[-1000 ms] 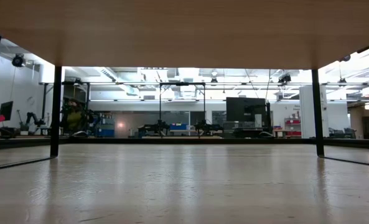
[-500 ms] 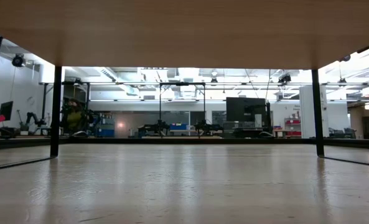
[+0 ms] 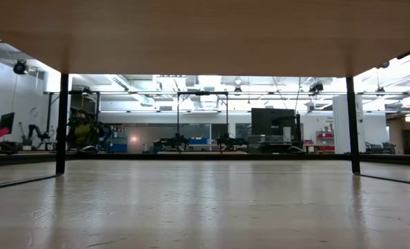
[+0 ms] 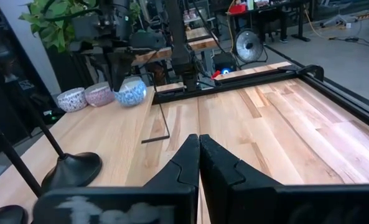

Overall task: Pick & Place candle stick holders
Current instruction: Put the scented candle on the shelf, then return to home position

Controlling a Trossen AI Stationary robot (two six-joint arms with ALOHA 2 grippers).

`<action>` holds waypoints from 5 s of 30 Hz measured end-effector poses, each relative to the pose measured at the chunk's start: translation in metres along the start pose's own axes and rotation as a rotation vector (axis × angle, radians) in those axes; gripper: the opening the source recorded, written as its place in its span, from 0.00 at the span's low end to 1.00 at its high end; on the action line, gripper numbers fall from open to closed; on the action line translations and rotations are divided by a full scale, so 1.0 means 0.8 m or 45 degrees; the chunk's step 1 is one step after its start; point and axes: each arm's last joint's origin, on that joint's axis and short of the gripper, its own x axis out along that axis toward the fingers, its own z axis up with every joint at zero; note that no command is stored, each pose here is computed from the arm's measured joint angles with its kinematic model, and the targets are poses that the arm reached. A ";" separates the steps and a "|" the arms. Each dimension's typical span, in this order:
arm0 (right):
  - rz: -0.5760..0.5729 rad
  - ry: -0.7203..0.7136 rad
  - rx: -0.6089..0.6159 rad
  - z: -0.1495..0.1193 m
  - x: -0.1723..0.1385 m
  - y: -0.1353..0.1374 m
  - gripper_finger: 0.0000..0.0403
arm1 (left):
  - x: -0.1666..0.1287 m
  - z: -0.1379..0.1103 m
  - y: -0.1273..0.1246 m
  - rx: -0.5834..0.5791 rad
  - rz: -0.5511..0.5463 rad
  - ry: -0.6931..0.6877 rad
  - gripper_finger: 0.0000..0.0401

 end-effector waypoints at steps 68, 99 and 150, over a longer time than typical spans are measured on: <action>0.009 0.003 0.022 0.000 0.000 0.000 0.02 | -0.065 -0.059 -0.025 -0.172 0.195 -0.340 0.26; -0.158 -0.089 -0.026 -0.049 -0.017 -0.006 0.02 | -0.044 -0.230 0.068 -0.079 0.165 -1.118 0.00; -0.213 -0.140 -0.098 -0.090 -0.059 0.009 0.02 | 0.029 -0.299 0.077 -0.397 0.396 -1.346 0.02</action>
